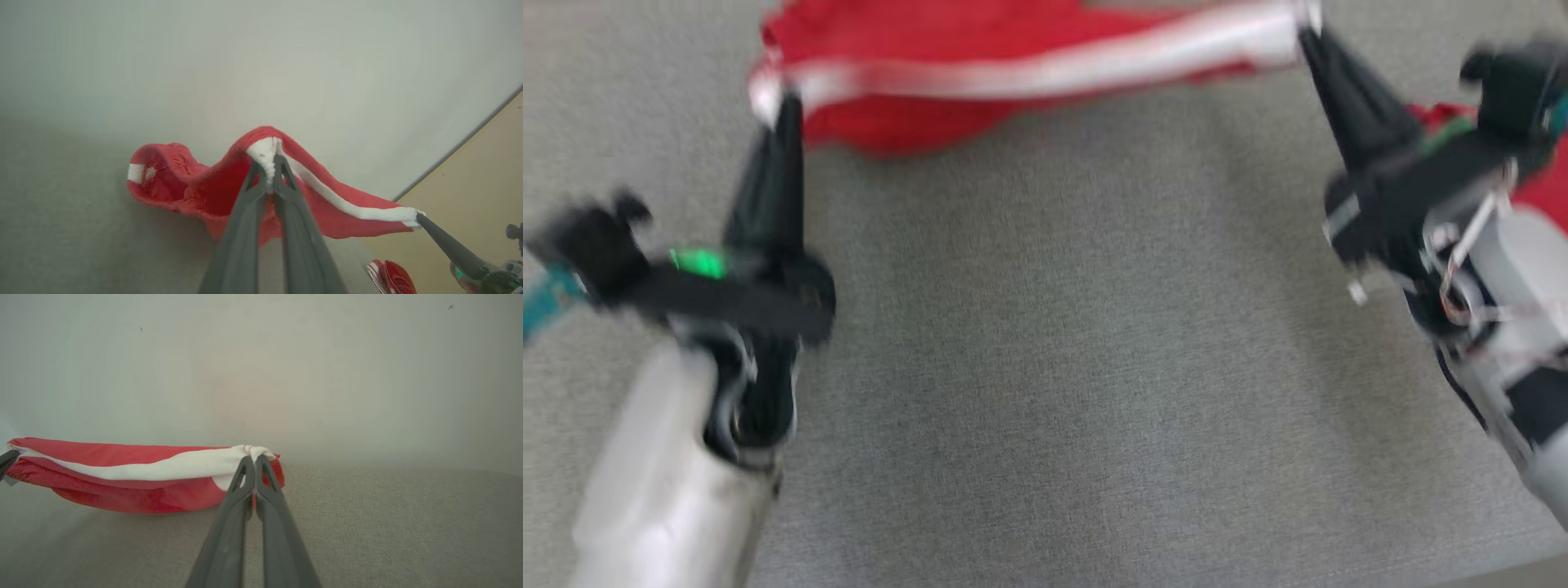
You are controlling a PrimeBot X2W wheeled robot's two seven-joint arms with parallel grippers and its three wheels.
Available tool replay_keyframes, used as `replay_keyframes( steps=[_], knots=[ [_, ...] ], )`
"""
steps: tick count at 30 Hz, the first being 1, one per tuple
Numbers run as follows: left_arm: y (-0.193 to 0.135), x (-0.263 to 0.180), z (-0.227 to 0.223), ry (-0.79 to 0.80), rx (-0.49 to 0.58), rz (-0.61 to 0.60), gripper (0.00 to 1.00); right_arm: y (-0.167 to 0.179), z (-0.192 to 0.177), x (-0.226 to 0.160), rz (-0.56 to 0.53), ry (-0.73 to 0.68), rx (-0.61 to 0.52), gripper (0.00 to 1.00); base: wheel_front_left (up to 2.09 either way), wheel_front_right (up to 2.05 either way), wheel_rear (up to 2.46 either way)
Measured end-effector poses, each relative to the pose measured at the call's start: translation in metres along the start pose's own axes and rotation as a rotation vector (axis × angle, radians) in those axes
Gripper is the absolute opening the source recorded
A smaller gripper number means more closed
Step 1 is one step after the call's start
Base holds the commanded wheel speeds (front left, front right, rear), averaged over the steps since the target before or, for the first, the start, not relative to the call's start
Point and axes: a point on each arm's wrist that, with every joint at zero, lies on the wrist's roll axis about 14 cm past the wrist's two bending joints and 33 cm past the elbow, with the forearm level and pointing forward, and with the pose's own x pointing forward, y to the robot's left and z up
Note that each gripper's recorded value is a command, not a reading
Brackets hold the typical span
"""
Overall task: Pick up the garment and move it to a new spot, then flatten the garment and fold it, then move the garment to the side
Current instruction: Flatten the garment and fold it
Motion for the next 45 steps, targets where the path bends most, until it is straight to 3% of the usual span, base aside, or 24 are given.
replay_keyframes(
  steps=[3, 6, 16, 25, 29, 34, 45],
  knots=[
    [0.006, -0.032, -0.016, 0.066, 0.014, 0.05, 0.0, -0.008, -0.025, -0.036, -0.022, 0.122, -0.023, 0.0, 0.0, 0.0, 0.0],
    [0.004, -0.058, -0.026, 0.12, 0.046, 0.067, 0.0, 0.004, -0.045, -0.066, -0.014, 0.199, 0.043, 0.0, 0.0, 0.0, 0.0],
    [0.007, -0.142, -0.053, 0.271, 0.11, 0.152, 0.0, 0.025, -0.088, -0.159, -0.002, 0.477, 0.114, 0.0, 0.0, 0.0, 0.0],
    [0.012, -0.219, -0.078, 0.47, 0.103, 0.255, 0.0, 0.07, -0.138, -0.249, 0.073, 0.828, 0.289, 0.0, 0.0, 0.0, 0.0],
    [0.007, -0.249, -0.088, 0.557, 0.094, 0.281, 0.0, 0.075, -0.156, -0.287, 0.057, 0.972, 0.372, 0.0, 0.0, 0.0, 0.0],
    [-0.009, -0.263, -0.092, 0.595, 0.05, 0.27, 0.0, 0.077, -0.142, -0.288, 0.049, 0.94, 0.371, 0.0, 0.0, 0.0, 0.0],
    [-0.032, -0.223, -0.059, 0.438, -0.016, 0.217, 0.0, 0.083, -0.065, -0.201, 0.081, 0.583, 0.225, 0.0, 0.0, 0.0, 0.0]
  ],
)
